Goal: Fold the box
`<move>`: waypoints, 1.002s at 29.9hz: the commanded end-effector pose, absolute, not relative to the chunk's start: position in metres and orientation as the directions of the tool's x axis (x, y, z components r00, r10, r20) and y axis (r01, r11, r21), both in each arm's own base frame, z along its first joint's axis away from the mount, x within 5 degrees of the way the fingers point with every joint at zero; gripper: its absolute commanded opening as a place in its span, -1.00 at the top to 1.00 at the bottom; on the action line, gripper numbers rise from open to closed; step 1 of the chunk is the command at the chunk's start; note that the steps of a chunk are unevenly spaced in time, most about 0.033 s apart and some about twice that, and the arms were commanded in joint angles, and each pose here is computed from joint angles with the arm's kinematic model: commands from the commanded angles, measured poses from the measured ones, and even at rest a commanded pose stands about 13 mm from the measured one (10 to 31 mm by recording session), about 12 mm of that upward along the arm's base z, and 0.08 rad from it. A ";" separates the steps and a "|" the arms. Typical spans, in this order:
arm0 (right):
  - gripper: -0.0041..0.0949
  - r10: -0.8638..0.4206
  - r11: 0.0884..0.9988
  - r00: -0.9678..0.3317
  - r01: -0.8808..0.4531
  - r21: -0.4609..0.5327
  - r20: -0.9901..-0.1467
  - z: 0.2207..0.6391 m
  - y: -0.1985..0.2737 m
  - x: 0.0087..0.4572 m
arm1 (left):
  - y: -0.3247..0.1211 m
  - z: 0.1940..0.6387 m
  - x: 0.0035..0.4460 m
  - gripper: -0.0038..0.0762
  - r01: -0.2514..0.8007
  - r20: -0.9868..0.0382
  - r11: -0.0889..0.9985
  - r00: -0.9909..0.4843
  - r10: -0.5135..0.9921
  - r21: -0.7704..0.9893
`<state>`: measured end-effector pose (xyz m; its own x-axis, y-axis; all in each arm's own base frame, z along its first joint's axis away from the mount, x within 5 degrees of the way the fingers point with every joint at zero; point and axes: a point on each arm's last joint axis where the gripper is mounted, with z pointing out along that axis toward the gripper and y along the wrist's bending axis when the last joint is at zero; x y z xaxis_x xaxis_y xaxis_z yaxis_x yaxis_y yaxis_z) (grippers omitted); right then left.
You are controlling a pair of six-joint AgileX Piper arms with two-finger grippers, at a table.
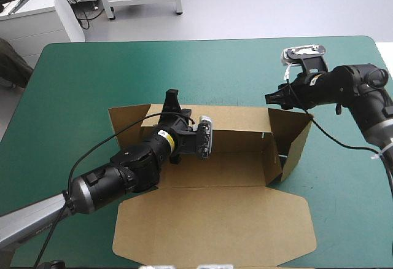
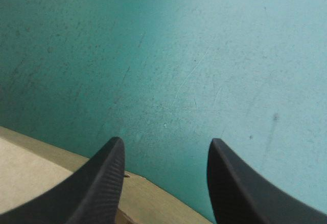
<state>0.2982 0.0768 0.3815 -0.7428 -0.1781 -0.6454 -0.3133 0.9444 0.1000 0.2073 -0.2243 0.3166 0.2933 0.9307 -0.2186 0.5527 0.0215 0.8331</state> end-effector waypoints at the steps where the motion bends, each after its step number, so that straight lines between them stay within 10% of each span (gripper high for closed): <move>1: 0.03 -0.193 0.933 -0.675 -0.352 0.081 -0.712 0.398 0.077 0.300 | -0.218 0.315 0.203 0.93 0.598 -0.265 0.087 0.216 0.940 0.797; 18: 0.13 -0.357 0.902 -0.807 -0.428 0.049 -0.470 0.376 0.071 0.278 | -0.220 0.318 0.204 0.93 0.567 -0.278 0.097 0.241 0.930 0.818; 30: 0.13 -0.312 0.873 -0.756 -0.467 0.141 -0.575 0.358 0.073 0.225 | -0.222 0.319 0.204 0.93 0.565 -0.282 0.095 0.254 0.925 0.820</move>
